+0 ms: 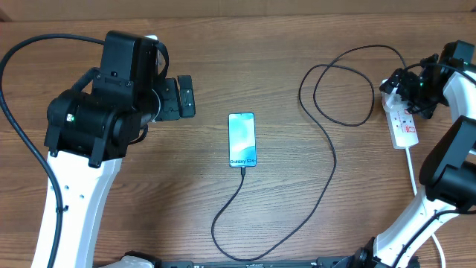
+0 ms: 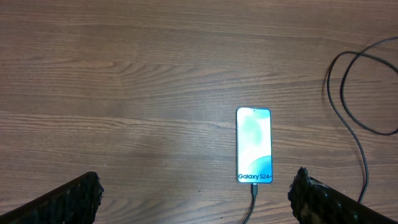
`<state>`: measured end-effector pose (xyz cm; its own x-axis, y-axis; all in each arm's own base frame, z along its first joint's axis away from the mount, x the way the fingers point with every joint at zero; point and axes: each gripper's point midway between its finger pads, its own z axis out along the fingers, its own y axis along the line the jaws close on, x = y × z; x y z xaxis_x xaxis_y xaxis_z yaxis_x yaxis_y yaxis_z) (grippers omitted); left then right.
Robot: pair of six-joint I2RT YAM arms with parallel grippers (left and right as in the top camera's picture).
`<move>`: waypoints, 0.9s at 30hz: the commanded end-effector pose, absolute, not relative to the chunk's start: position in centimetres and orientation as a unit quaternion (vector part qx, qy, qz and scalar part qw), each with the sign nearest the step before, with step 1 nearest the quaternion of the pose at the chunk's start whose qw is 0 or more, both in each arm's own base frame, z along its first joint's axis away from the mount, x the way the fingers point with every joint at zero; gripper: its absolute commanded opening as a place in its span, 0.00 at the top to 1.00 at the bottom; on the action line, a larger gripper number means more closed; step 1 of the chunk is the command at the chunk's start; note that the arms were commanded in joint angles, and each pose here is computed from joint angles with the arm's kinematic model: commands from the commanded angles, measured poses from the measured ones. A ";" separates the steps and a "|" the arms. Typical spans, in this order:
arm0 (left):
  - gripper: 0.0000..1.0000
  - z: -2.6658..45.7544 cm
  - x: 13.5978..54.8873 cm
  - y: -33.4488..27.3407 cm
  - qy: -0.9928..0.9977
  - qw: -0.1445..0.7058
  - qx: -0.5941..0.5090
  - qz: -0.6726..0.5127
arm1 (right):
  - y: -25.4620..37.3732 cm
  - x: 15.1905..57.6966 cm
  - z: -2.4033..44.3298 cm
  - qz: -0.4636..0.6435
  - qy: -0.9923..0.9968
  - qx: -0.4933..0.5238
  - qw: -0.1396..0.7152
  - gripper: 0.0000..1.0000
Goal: Plug charger to phone and switch on socket
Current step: 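Press the orange socket switch down with the right gripper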
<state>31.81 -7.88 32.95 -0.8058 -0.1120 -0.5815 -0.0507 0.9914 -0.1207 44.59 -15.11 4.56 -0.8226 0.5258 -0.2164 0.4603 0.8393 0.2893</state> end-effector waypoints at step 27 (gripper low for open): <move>0.00 33.1 32.1 -7.6 0.948 0.313 -0.036 -0.041 | -9.4 42.6 2.8 0.225 0.933 0.271 0.077 0.00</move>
